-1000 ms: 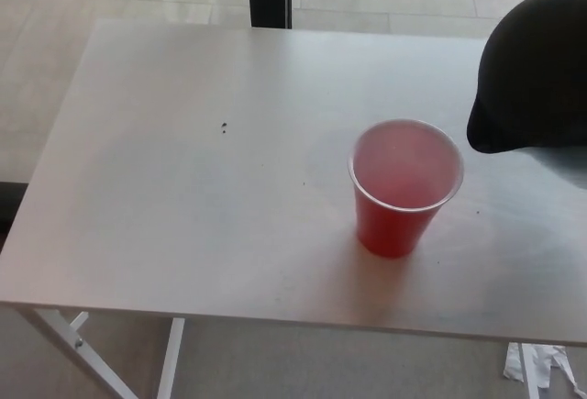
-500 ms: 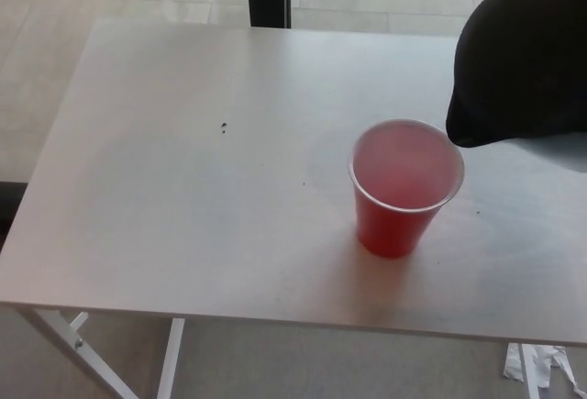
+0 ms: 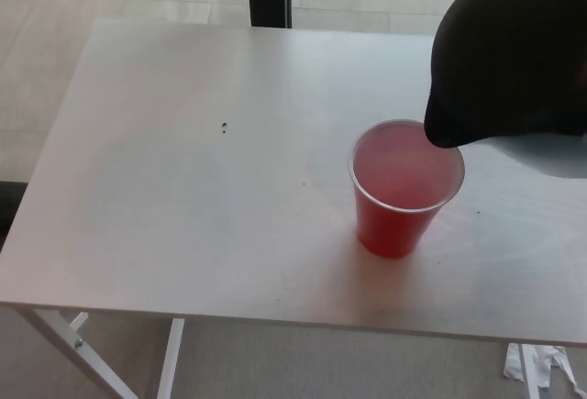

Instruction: The robot uses its right hand to lift up a kettle kept on the middle of the desk by its handle and tilt it into a glass kept next to it to pour out water

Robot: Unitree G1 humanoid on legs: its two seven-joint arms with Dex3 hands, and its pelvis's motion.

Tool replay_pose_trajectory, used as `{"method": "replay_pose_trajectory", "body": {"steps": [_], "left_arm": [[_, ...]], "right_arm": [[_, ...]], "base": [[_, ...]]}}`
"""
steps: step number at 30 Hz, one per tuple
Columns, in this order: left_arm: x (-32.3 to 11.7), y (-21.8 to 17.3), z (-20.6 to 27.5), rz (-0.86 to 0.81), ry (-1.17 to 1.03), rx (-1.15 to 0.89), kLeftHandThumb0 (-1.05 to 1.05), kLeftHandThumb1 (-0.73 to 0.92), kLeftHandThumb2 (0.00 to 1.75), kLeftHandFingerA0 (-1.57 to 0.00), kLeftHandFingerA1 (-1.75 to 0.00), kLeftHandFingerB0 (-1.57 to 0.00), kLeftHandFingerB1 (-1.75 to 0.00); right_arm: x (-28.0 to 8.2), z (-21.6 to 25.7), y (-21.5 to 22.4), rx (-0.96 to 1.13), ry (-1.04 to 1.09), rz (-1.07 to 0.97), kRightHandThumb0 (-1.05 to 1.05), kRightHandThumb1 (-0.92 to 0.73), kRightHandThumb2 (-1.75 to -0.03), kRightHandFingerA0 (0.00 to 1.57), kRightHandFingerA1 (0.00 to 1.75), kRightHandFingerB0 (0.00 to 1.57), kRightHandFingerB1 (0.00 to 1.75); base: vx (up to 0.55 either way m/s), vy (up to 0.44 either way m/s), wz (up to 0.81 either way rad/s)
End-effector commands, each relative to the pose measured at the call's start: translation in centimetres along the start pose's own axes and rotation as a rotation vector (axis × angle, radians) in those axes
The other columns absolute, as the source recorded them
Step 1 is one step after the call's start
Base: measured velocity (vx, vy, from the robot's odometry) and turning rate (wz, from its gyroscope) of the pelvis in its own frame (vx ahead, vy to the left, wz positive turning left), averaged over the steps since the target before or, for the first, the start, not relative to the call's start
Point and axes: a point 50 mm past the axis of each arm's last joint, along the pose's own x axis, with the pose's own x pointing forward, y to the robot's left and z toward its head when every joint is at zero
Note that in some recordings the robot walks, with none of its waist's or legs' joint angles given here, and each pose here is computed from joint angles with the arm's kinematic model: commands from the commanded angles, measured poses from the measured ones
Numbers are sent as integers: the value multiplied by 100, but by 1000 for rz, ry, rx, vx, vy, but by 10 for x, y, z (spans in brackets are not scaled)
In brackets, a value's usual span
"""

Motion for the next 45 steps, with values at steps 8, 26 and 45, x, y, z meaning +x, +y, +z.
{"method": "replay_pose_trajectory", "body": {"steps": [8,26,45], "left_arm": [[-1,7,7,21,-9,15,-74,62,101,-55,-63,-37,-55],[-1,9,11,33,-12,-2,-73,77,63,-62,-50,-43,-43],[-1,11,14,43,-18,8,-72,62,100,-58,-63,-40,-55]], "right_arm": [[10,29,-15,-84,-66,-44,-16,-50,-117,94,175,71,163],[19,35,-13,-389,-113,-29,-21,-68,-82,92,153,82,87],[22,43,2,-457,-280,22,-20,-58,-91,90,175,74,148]], "base": [[0,0,0],[0,0,0],[0,0,0]]}}
